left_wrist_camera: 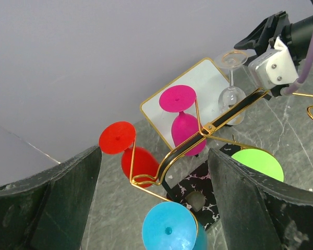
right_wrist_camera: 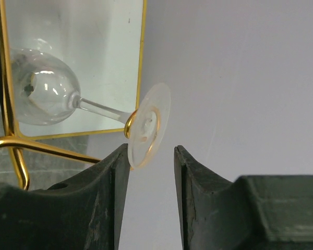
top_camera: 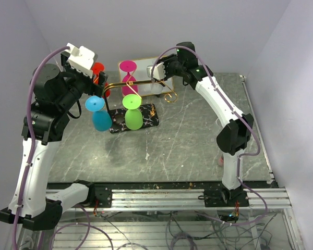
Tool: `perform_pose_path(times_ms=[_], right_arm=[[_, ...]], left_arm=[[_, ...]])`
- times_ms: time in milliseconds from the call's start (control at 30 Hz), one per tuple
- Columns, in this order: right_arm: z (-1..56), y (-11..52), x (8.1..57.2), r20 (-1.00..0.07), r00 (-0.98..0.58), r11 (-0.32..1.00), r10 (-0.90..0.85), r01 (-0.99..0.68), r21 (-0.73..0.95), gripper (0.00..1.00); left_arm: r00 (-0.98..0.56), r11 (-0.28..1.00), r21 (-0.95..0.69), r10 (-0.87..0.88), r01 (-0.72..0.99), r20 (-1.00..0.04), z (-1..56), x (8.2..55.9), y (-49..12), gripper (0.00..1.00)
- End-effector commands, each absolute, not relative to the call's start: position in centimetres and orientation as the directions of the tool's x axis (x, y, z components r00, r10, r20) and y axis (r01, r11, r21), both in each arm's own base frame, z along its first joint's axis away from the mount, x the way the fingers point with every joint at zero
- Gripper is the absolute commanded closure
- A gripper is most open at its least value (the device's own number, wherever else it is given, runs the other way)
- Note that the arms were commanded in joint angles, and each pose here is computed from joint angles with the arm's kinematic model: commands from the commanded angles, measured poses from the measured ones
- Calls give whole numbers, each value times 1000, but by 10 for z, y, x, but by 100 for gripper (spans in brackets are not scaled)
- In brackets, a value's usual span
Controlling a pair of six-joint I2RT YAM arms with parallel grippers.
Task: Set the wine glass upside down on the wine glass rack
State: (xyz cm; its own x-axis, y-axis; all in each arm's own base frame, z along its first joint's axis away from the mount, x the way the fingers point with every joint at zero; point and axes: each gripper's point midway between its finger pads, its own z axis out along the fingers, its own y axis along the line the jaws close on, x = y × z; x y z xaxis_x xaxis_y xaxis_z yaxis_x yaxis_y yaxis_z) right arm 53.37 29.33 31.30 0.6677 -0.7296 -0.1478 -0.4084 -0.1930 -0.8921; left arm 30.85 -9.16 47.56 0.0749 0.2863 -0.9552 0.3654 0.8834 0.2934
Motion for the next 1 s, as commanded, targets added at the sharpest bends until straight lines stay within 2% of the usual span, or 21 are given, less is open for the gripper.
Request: perform_pose_path(times_ms=[0, 333, 467, 700, 867, 967], right_arm=[[348, 289, 519, -140, 677, -163, -723, -364, -917, 61], [356, 313, 491, -199, 708, -147, -677, -396, -907, 60], [364, 317, 479, -256, 714, -118, -652, -429, -895, 59], [388, 308, 446, -433, 652, 12, -622, -545, -838, 55], [384, 286, 423, -553, 526, 122, -647, -644, -755, 45], [384, 262, 422, -629, 392, 271, -671, -661, -700, 40]], left_arm=[[129, 883, 298, 269, 363, -955, 489, 305, -92, 7], [134, 883, 298, 268, 362, -954, 489, 301, -90, 7], [135, 884, 299, 268, 360, -954, 489, 299, -89, 6], [119, 885, 290, 265, 363, -957, 480, 301, -90, 5], [101, 889, 284, 265, 360, -959, 471, 307, -89, 3], [89, 891, 278, 264, 359, -960, 468, 311, -90, 2]])
